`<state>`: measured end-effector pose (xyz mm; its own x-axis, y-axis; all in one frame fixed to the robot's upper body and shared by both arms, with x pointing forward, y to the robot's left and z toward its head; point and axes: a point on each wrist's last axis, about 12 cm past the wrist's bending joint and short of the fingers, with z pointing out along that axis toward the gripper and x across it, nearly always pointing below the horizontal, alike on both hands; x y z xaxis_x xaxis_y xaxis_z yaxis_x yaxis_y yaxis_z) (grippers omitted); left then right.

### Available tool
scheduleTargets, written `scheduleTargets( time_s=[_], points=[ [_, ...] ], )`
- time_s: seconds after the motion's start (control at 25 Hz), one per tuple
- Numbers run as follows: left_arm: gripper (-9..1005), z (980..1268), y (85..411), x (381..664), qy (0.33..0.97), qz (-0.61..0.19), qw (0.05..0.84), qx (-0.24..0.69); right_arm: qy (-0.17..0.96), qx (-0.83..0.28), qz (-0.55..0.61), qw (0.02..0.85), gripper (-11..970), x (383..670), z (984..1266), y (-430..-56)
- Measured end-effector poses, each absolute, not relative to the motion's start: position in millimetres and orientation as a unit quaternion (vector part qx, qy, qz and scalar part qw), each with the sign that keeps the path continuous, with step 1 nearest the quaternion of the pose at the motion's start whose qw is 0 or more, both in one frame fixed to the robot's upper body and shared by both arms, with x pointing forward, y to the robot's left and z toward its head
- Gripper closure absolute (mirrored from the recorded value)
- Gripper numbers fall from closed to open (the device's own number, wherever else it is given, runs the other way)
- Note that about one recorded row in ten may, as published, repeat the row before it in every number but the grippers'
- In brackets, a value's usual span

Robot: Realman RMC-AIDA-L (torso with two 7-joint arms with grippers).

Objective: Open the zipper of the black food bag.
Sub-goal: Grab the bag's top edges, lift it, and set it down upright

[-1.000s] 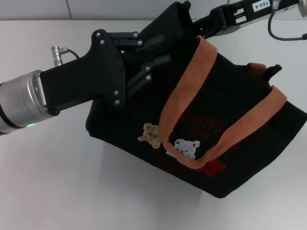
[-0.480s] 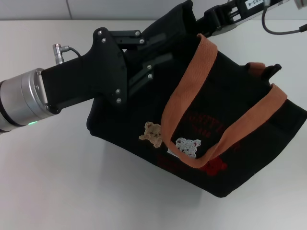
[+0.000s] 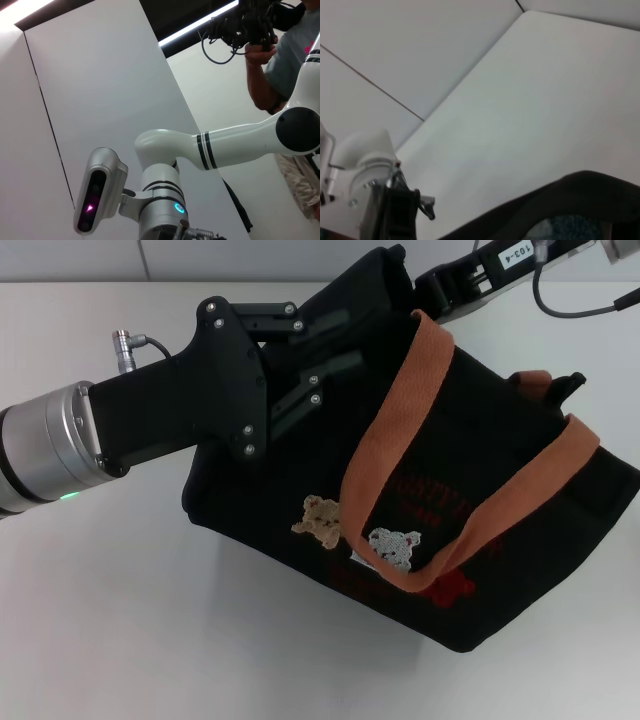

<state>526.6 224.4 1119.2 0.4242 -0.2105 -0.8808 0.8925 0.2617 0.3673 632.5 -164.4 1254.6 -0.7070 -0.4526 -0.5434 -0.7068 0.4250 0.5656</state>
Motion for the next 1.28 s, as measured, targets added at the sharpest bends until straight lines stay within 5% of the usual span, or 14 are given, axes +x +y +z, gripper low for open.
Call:
scheduleTargets(
  time_s=[0.48,0.6,1.28],
  points=[
    [789,1119,224,527,0.367,-0.391,0.704,0.465,0.825,-0.414,0.348,0.163,832,626,1257,-152],
    [789,1119,225,526,0.367,-0.391,0.704,0.465,0.815,-0.417,0.355,0.189,964,620,1257,-162],
    [789,1118,226,526,0.366,-0.385,0.708,0.465,0.762,-0.355,0.458,0.291,961,580,1237,-254]
  ],
)
